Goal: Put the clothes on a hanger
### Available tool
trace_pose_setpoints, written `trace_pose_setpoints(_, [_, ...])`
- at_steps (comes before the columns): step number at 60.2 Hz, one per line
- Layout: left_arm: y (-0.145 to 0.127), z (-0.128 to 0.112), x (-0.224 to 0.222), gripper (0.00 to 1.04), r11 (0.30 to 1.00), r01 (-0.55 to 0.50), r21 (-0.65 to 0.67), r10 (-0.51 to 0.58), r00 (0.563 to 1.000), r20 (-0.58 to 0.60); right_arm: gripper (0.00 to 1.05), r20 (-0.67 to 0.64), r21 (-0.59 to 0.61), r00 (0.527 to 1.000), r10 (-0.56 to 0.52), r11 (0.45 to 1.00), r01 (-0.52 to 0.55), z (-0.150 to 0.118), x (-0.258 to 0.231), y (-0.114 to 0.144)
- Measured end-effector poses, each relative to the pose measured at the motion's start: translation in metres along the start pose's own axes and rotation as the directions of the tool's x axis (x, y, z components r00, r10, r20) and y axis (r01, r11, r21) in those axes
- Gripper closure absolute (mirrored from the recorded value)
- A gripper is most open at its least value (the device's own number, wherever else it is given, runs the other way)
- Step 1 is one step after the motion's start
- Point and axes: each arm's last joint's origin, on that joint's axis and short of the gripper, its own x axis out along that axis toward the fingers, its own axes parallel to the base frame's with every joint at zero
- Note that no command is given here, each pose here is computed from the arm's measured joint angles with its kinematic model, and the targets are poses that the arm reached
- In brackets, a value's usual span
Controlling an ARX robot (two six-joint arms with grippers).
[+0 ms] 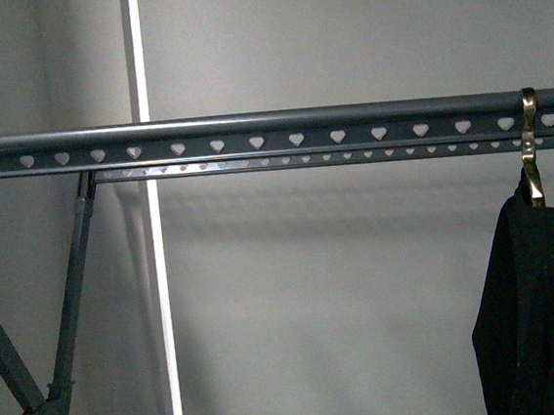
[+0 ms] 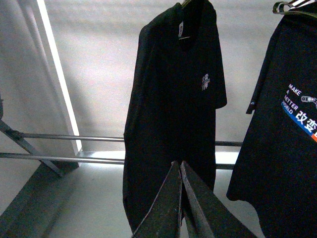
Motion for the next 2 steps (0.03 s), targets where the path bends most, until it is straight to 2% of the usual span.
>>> trace_pose_setpoints(2, [0.0,0.0,0.0,0.97,1.0,0.0,0.0,0.0,1.0,0.0,0.93,0.0,0.0,1.0,0.0,1.0,0.0,0.0,0.0,0.0])
